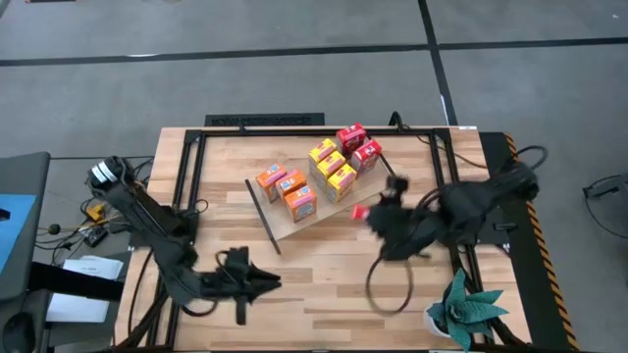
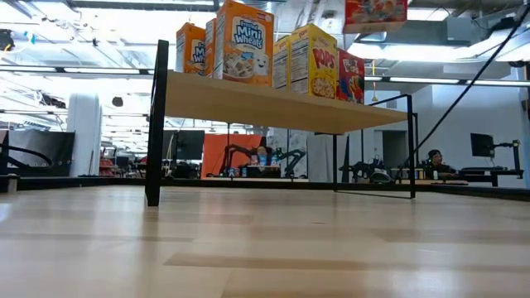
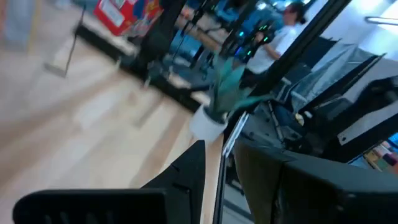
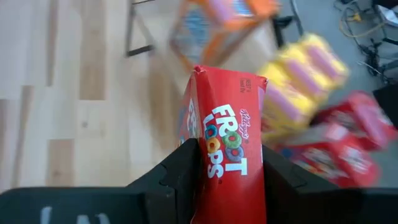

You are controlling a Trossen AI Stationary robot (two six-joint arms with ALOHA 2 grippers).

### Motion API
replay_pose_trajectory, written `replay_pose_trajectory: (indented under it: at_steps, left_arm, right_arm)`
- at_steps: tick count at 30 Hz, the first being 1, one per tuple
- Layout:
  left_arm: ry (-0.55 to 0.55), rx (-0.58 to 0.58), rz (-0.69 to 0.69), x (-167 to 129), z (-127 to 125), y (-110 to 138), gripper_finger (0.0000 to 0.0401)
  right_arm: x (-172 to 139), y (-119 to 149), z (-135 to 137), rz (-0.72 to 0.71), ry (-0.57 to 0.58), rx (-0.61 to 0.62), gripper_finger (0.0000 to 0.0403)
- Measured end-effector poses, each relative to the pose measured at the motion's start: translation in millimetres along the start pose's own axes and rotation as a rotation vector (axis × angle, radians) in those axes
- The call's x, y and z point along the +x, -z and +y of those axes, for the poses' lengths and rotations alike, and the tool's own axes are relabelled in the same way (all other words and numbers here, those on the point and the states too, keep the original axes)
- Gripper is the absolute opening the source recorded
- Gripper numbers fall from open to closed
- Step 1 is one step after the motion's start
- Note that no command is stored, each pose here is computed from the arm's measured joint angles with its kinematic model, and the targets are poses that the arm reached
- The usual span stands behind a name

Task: Stack cereal on shelf
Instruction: Put the red cereal box on the shelf

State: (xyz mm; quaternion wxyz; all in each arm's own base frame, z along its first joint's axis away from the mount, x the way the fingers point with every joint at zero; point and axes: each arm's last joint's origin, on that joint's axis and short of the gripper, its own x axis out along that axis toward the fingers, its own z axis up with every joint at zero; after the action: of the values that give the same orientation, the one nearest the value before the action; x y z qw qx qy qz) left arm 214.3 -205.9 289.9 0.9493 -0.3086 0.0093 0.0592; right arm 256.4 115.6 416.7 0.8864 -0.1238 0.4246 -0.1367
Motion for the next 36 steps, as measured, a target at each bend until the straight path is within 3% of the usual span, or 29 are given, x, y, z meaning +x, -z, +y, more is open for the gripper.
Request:
replay_pose_trajectory:
  at_steps: [7, 11, 19, 28, 36]
  left_arm:
    - [0.051, 0.117, -0.089, -24.9, -1.0, -55.4, 0.0076]
    - [0.065, 0.171, -0.126, -36.4, 1.8, -77.2, 0.0076]
    - [0.064, 0.302, -0.165, -52.0, 8.9, -102.9, 0.0076]
    - [-0.051, 0.303, -0.234, -46.2, 21.5, -120.0, 0.0076]
    - [-0.159, 0.307, -0.284, -30.1, 36.2, -130.8, 0.0076]
  right_arm:
    - [-33.8, 21.3, -69.3, -0.016, 0.062, 0.018, 0.0142]
    - [-45.2, 30.6, -95.1, -0.045, 0.092, 0.098, 0.0142]
    - [-29.1, 64.6, -96.2, -0.017, 0.091, 0.068, 0.0160]
    - [-10.5, 89.9, -102.2, -0.171, -0.002, -0.111, 0.0143]
    - [13.4, 98.8, -126.4, -0.150, -0.090, -0.220, 0.0151]
